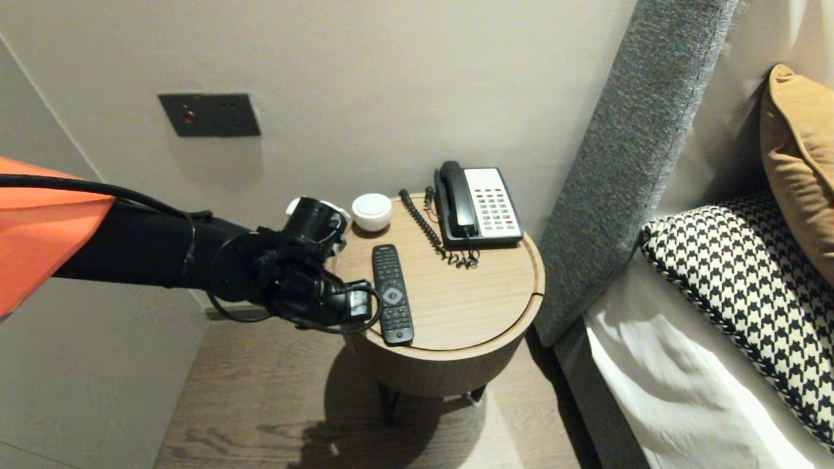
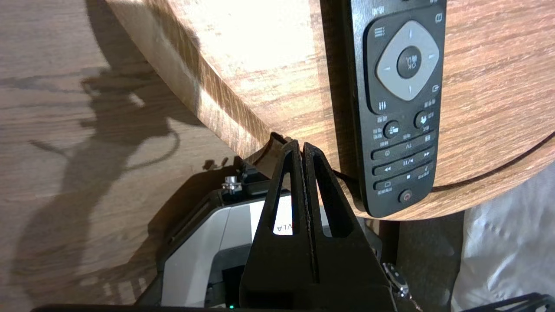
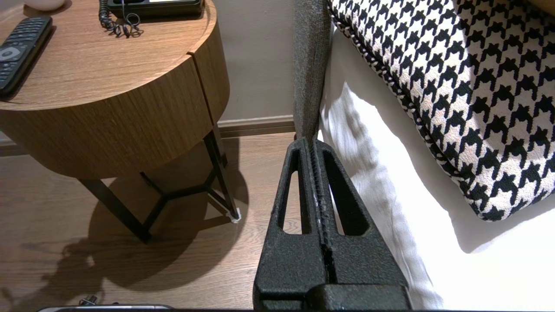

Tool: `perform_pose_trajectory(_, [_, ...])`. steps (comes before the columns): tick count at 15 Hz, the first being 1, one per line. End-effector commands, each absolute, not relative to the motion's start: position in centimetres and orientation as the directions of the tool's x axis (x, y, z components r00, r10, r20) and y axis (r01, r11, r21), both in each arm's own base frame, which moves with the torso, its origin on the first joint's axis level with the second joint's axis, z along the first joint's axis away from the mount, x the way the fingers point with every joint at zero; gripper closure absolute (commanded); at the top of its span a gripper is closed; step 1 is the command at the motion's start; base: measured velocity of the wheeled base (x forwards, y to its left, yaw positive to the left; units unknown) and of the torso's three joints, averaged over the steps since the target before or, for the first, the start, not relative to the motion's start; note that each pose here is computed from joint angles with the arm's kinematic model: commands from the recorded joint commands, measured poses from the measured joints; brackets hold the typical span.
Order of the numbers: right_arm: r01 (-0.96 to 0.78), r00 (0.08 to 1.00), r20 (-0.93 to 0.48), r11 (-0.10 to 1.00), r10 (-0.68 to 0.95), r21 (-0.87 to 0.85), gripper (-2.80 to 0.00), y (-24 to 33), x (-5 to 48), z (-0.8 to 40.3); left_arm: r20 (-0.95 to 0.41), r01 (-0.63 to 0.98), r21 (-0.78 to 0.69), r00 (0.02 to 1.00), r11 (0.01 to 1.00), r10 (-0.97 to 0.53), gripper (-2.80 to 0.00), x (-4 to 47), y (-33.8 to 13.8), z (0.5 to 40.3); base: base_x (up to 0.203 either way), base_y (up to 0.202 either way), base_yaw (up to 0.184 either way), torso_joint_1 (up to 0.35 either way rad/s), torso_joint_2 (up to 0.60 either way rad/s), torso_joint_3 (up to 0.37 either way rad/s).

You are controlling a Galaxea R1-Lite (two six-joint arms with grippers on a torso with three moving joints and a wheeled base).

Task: Open the nightstand drawer

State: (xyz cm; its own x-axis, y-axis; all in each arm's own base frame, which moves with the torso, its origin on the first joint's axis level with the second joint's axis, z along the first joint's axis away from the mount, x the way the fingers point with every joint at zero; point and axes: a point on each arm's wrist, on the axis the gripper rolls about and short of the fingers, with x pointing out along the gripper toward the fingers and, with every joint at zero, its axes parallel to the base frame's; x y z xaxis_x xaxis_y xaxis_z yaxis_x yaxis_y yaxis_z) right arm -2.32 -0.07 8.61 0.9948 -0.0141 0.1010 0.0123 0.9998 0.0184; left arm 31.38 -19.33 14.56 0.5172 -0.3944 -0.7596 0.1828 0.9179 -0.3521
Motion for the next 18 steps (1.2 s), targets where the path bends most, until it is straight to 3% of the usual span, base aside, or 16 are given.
perform_pose_trajectory(1, [0.012, 0.998, 0.06, 1.0, -0.013, 0.018, 0.0, -0.1, -2.0, 7.5, -0.769, 0.178, -0.349, 0.507, 0.92, -0.39, 0.0, 31.3, -19.3, 14.2, 0.0, 0.0, 0.0, 0.0, 0.0, 0.0])
perform_pose_trajectory(18, [0.011, 0.998, 0.061, 1.0, -0.012, 0.017, 0.0, -0.1, -2.0, 7.5, -0.775, 0.233, -0.327, 0.489, 0.916, -0.401, 0.0, 27.3, -17.6, 14.2, 0.0, 0.0, 0.0, 0.0, 0.0, 0.0])
